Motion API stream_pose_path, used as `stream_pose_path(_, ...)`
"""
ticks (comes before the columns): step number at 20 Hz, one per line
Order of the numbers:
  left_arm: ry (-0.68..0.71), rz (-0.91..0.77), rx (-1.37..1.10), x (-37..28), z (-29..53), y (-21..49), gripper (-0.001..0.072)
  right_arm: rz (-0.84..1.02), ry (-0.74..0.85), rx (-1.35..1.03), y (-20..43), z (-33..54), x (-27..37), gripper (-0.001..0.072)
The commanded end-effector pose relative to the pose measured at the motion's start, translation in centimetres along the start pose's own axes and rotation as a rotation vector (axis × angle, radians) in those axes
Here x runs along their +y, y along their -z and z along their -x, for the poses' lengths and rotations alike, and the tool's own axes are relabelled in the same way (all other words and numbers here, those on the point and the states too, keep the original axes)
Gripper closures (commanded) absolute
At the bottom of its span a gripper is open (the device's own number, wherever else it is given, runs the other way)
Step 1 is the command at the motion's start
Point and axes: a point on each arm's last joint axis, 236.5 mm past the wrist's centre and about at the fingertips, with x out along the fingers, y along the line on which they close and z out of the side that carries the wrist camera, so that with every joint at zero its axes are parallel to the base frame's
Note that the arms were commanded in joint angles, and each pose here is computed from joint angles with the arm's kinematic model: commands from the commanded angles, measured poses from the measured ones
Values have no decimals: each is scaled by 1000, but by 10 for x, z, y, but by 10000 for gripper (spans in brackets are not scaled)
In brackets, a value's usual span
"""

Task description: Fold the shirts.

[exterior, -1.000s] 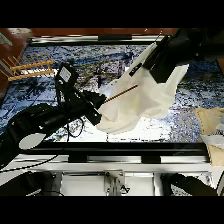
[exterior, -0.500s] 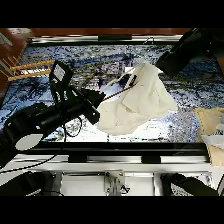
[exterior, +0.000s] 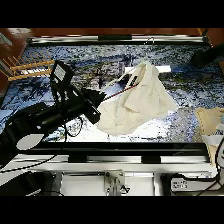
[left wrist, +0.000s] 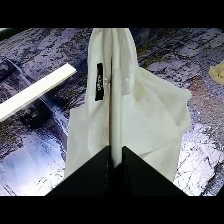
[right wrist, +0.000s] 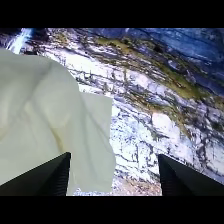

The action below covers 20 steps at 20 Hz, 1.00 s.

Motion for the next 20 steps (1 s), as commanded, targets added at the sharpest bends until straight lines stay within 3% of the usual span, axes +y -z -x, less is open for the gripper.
stream_pose_path(1,0,15,0,0,0,0,658,342,-239,-141,-15,-53,30,75)
stream_pose_path(3,0,15,1,0,0,0,658,538,-278,-237,-36,-77,56,75)
stream_pose_path(8,0,15,2,0,0,0,658,759,-408,-145,-19,-129,118,74)
stream_pose_path(16,0,14,1,0,0,0,658,848,-456,-190,-34,-131,161,76)
stream_pose_path(18,-1,13,1,0,0,0,658,844,-464,-192,-36,-130,167,341)
stream_pose_path(19,-1,8,1,0,0,0,658,840,-467,-181,-34,-129,167,531)
stream_pose_path(20,-1,-9,3,0,0,1,657,846,-463,-174,-33,-125,166,630)
